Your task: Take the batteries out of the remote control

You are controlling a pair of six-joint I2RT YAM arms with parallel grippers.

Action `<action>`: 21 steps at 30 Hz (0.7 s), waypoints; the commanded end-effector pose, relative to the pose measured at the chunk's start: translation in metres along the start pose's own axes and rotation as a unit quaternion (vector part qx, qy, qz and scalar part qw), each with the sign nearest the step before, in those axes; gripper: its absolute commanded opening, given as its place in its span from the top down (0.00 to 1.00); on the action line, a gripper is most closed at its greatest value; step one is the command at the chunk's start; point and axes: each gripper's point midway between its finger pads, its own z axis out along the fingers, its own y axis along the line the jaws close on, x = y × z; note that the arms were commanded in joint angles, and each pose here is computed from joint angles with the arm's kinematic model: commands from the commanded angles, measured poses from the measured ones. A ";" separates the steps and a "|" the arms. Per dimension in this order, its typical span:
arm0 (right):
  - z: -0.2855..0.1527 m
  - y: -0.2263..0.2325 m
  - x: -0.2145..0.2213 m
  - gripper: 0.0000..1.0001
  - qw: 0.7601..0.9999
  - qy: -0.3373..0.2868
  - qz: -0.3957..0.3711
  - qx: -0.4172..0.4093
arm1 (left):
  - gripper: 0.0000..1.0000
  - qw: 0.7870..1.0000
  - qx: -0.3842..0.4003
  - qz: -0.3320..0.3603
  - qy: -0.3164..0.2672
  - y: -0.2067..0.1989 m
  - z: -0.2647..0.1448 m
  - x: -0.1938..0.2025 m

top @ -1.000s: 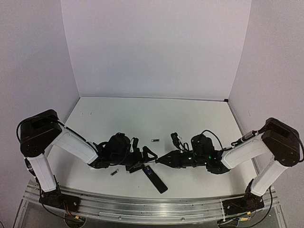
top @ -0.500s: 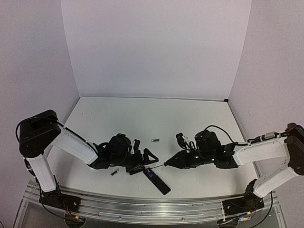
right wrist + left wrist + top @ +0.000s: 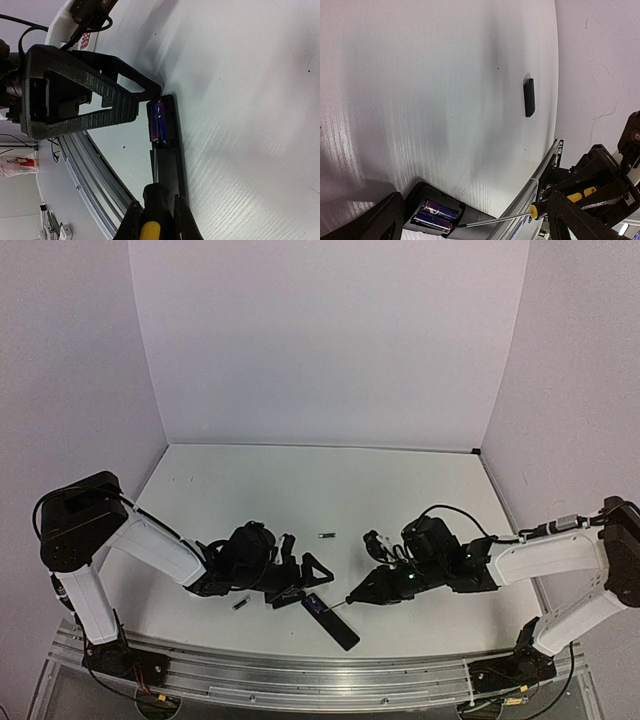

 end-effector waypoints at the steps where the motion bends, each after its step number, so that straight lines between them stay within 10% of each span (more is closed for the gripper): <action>1: 0.011 0.004 -0.006 1.00 1.000 0.005 -0.008 0.006 | 0.01 0.997 -0.072 -0.018 0.038 0.043 -0.003 0.024; 21: -0.029 0.024 -0.085 1.00 0.968 -0.248 0.032 -0.034 | 0.01 0.996 -0.080 -0.016 0.039 0.046 -0.009 0.026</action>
